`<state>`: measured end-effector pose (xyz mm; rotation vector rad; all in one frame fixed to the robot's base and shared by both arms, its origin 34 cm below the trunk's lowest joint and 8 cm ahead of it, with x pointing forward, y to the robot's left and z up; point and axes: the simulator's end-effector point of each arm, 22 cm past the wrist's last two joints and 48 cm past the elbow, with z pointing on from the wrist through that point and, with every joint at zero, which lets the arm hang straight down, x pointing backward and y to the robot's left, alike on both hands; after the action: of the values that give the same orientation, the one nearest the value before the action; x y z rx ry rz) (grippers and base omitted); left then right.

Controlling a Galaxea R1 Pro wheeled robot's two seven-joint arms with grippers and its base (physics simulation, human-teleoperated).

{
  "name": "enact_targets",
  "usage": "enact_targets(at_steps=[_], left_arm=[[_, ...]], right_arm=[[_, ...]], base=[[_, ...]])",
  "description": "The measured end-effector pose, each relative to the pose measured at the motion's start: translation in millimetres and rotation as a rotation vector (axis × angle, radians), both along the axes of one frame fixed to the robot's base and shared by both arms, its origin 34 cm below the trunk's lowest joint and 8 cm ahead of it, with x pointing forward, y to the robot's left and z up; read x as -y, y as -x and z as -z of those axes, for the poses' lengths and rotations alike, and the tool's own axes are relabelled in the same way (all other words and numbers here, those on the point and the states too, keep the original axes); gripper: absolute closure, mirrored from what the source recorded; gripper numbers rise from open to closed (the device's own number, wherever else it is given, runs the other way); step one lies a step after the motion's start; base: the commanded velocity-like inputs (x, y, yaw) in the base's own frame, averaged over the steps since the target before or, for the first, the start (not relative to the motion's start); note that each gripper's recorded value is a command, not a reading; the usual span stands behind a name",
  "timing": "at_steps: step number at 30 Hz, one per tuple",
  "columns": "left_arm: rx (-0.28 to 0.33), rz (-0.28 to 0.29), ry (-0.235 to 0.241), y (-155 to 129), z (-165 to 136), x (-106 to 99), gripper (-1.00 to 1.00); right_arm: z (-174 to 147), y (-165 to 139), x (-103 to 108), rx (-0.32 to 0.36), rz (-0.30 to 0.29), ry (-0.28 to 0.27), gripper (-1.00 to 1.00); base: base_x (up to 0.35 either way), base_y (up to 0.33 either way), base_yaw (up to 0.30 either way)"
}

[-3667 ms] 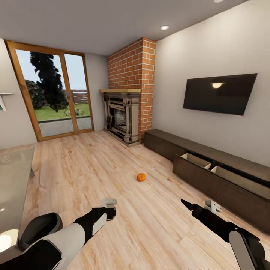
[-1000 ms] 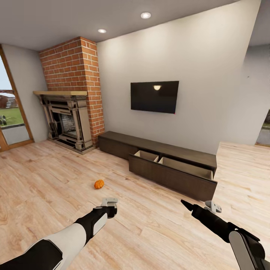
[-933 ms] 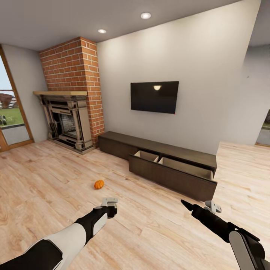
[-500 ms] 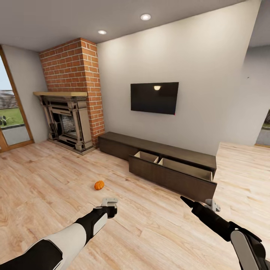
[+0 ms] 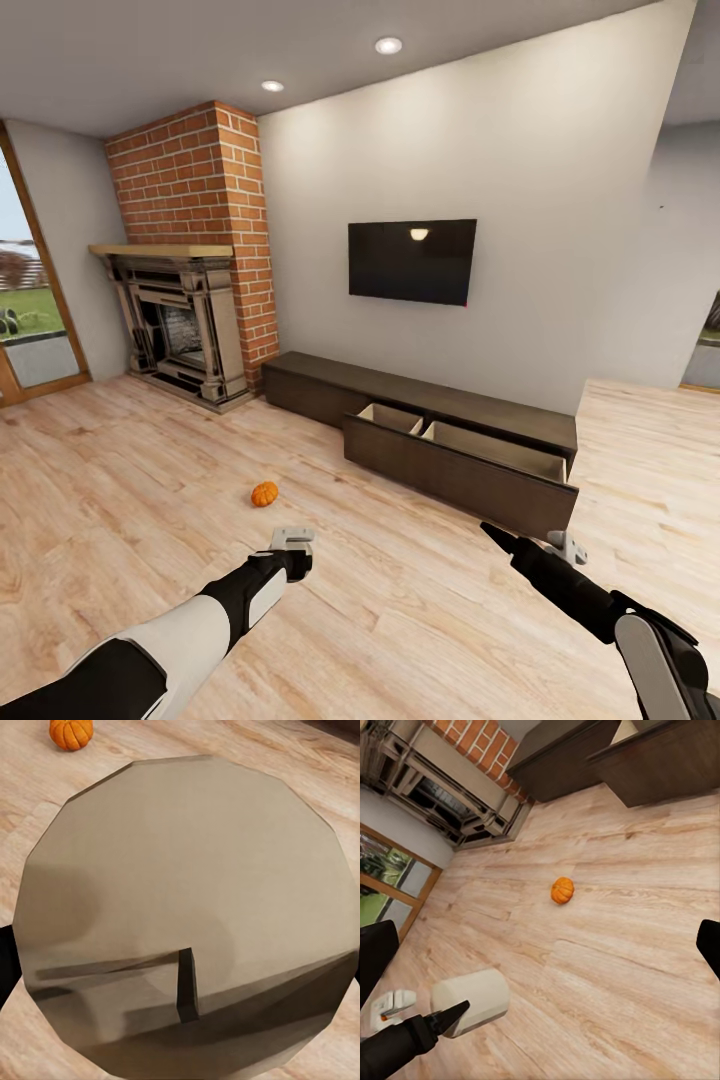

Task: Place each of the two pumpkins and all three candles from the living room inside a cabinet in the living room (use any cabinet), then make sure every cabinet is closed, and position the cauldron so it is next to a table in the living room.

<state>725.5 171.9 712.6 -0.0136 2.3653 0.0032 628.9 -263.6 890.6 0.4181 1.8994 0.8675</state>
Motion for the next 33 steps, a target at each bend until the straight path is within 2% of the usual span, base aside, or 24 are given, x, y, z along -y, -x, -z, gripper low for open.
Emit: enact_targets(at_steps=[17, 33], left_arm=[[0.0, -0.001, -0.001, 0.2, -0.1, -1.3, 1.0], [0.0, 0.0, -0.001, 0.0, 0.0, -0.2, 1.0]], right_arm=[[-0.2, 0.3, -0.5, 0.0, -0.001, -0.002, -1.0], [0.5, 0.3, 2.8, -0.003, 0.002, 0.001, -1.0]], base=[[0.258, 0.0, 0.0], [0.026, 0.0, 0.0]])
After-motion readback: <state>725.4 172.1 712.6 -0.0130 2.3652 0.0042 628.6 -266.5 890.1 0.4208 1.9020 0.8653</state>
